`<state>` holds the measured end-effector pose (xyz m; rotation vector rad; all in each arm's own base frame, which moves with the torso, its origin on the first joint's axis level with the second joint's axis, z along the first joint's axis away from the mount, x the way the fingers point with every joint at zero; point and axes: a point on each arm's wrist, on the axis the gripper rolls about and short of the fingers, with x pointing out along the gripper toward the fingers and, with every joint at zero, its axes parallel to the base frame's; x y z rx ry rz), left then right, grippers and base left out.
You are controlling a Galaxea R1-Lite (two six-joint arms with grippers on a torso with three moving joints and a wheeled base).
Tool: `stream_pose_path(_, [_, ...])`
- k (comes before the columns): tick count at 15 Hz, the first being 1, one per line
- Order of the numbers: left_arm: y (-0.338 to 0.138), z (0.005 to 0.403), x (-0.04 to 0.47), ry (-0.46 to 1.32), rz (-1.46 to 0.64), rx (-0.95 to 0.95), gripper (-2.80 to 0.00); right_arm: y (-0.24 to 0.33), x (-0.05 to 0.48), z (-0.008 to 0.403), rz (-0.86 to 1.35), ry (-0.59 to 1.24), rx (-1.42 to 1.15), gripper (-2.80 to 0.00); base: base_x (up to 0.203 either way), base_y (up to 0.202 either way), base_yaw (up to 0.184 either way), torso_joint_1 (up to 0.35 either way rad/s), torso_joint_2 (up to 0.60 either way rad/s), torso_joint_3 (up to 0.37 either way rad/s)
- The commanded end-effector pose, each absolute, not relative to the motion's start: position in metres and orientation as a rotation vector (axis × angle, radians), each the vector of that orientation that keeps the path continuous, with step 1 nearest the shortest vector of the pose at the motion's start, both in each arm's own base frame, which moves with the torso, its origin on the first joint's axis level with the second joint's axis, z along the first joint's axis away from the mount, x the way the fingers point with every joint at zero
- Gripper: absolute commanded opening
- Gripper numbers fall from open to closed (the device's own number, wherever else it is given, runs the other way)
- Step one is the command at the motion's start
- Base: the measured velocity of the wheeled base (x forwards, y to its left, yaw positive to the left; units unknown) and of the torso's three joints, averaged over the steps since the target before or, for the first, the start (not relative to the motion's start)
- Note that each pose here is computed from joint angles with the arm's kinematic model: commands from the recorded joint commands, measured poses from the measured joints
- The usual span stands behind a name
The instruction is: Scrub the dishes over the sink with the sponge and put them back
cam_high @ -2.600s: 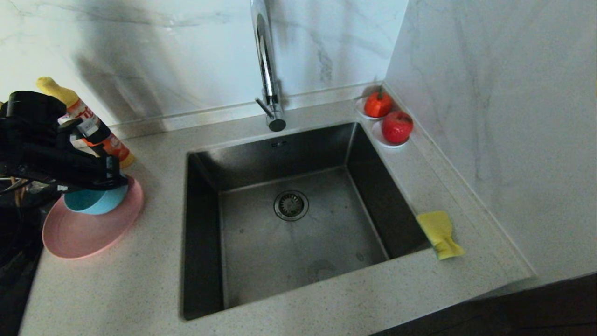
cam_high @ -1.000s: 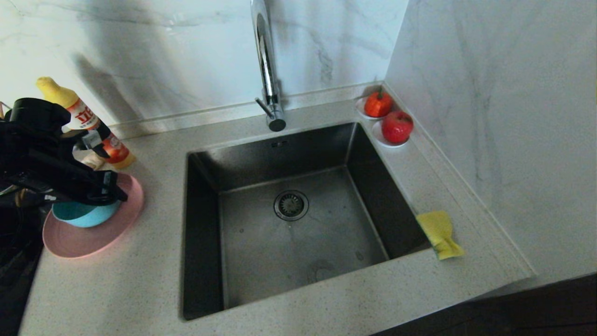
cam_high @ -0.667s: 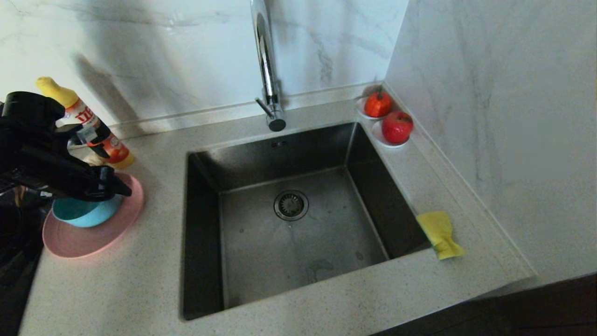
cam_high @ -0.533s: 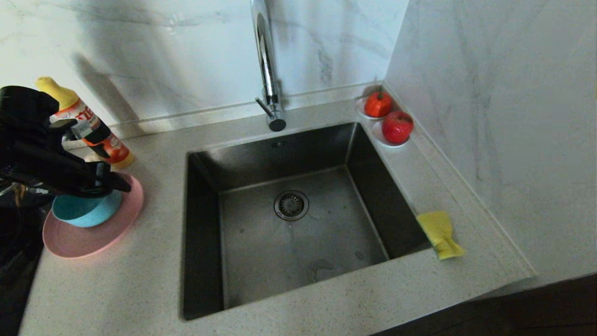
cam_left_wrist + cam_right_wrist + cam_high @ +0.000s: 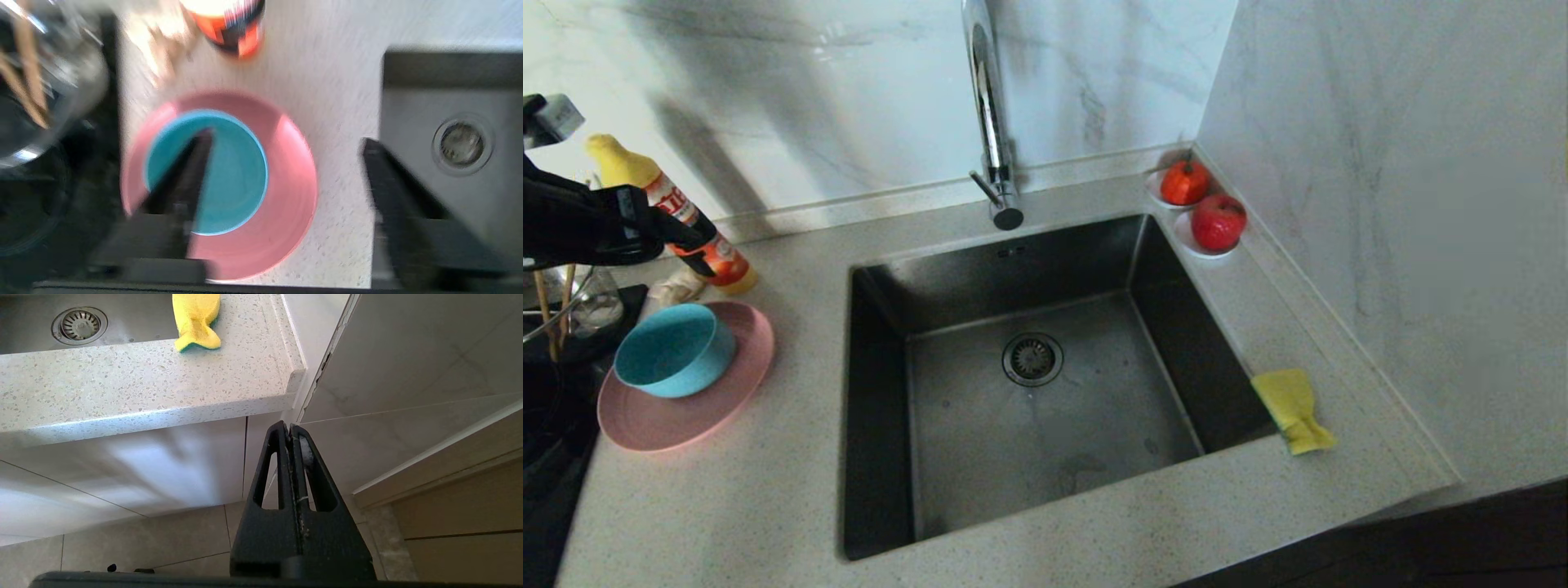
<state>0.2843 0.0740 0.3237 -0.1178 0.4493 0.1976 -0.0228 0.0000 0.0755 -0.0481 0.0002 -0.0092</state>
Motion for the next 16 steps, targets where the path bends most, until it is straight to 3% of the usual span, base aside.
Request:
stream_pose_path(1, [0.063, 0.35, 0.256, 0.352, 0.181, -0.094, -2.8, 0.0, -0.023, 0.076, -0.009, 0.002, -0.049, -2.8, 0.0, 0.0, 0.0, 0.0, 0.0, 0.0])
stream_pose_path(5, [0.027, 0.375, 0.204, 0.238, 0.073, -0.052, -2.8, 0.0, -0.023, 0.076, -0.009, 0.002, -0.049, -2.8, 0.0, 0.0, 0.0, 0.0, 0.0, 0.0])
stream_pose_path(10, [0.004, 0.371, 0.079, 0.08, -0.032, 0.017, -2.8, 0.0, -0.023, 0.076, -0.009, 0.002, -0.049, -2.8, 0.0, 0.0, 0.0, 0.0, 0.0, 0.0])
stream_pose_path(12, [-0.001, 0.341, 0.028, 0.042, -0.045, 0.03, -2.8, 0.0, -0.023, 0.076, -0.009, 0.002, -0.049, -2.8, 0.0, 0.0, 0.0, 0.0, 0.0, 0.0])
stream_pose_path(16, [-0.005, 0.233, -0.037, 0.024, -0.057, 0.049, -2.8, 0.0, -0.023, 0.076, -0.009, 0.002, -0.049, -2.8, 0.0, 0.0, 0.0, 0.0, 0.0, 0.0])
